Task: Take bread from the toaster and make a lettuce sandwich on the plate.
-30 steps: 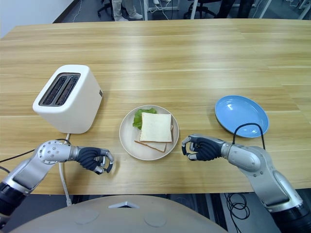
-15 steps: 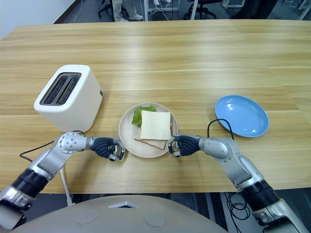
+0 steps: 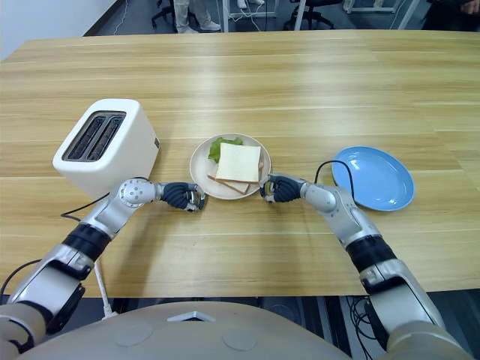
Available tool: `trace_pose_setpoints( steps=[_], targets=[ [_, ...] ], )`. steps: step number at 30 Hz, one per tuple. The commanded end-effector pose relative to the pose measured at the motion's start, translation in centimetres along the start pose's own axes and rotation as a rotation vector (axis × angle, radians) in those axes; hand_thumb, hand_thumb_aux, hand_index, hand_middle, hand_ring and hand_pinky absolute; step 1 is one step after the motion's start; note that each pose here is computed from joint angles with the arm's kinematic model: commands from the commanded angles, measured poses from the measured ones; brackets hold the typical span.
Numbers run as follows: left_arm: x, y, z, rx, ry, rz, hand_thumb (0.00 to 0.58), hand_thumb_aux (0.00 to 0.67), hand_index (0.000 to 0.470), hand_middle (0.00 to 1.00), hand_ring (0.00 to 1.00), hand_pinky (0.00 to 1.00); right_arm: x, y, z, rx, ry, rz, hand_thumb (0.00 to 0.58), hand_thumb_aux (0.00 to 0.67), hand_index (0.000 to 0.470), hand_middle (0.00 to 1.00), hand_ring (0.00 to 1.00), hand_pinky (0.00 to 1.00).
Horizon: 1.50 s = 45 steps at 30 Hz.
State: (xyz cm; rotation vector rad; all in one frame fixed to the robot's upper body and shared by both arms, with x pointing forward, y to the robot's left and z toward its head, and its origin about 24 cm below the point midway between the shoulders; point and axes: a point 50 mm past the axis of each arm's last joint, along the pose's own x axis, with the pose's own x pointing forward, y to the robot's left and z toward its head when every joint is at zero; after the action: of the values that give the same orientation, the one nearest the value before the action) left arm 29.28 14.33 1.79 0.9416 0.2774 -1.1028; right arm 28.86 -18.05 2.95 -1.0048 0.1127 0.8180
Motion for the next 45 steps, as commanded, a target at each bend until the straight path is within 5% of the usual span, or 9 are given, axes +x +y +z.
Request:
trace_pose_setpoints(
  steps=[1, 11, 12, 13, 14, 15, 16, 27, 45],
  targets=[
    [1.2, -0.1, -0.6, 0.002, 0.037, -0.007, 0.58, 0.67, 0.46, 1.0, 1.0, 1.0, 0.7, -0.8, -0.7, 0.018, 0.001, -0.059, 0.58, 0.67, 0.46, 1.0, 1.0, 1.0],
    [1.4, 1.4, -1.2, 0.049, 0.07, 0.093, 0.538, 0.489, 0.336, 1.0, 1.0, 1.0, 1.5, -2.3, -1.8, 0.003, 0.018, -0.173, 0.58, 0.67, 0.46, 1.0, 1.0, 1.0],
    [0.9, 1.6, -1.3, 0.062, 0.072, 0.118, 0.472, 0.381, 0.262, 1.0, 1.0, 1.0, 1.1, -2.5, -1.8, -0.001, 0.012, -0.201, 0.58, 0.67, 0.46, 1.0, 1.0, 1.0],
    [0.3, 1.8, -1.3, 0.073, 0.075, 0.147, 0.0, 0.0, 0.0, 1.0, 1.0, 1.0, 0.6, -2.8, -1.8, -0.004, 0.004, -0.231, 0.58, 0.67, 0.46, 1.0, 1.0, 1.0],
    [-0.4, 2.0, -1.3, 0.078, 0.07, 0.178, 0.0, 0.0, 0.0, 0.93, 0.93, 0.93, 0.1, -3.1, -1.8, -0.003, -0.007, -0.263, 0.564, 0.557, 0.382, 0.84, 0.84, 0.84],
    [-1.2, 2.2, -1.1, 0.07, 0.054, 0.221, 0.0, 0.0, 0.0, 0.47, 0.47, 0.47, -0.5, -3.4, -1.5, 0.007, -0.029, -0.302, 0.468, 0.376, 0.258, 0.41, 0.41, 0.41],
    [-2.2, 2.5, -0.7, 0.049, 0.023, 0.279, 0.0, 0.0, 0.0, 0.0, 0.0, 0.0, -1.3, -3.7, -1.2, 0.029, -0.061, -0.346, 0.0, 0.0, 0.0, 0.0, 0.0, 0.0],
    [-6.1, 2.0, 3.8, -0.606, -0.511, 0.86, 0.0, 0.0, 0.0, 0.0, 0.0, 0.0, -4.6, -4.3, 2.3, 0.449, -0.281, -0.714, 0.0, 0.0, 0.0, 0.0, 0.0, 0.0],
    [-2.5, -0.1, -0.9, -0.915, -0.447, 1.144, 0.0, 0.0, 0.0, 0.0, 0.0, 0.0, -1.1, 0.4, -0.3, 0.939, -0.182, -0.801, 0.0, 0.0, 0.0, 0.0, 0.0, 0.0]
  ],
)
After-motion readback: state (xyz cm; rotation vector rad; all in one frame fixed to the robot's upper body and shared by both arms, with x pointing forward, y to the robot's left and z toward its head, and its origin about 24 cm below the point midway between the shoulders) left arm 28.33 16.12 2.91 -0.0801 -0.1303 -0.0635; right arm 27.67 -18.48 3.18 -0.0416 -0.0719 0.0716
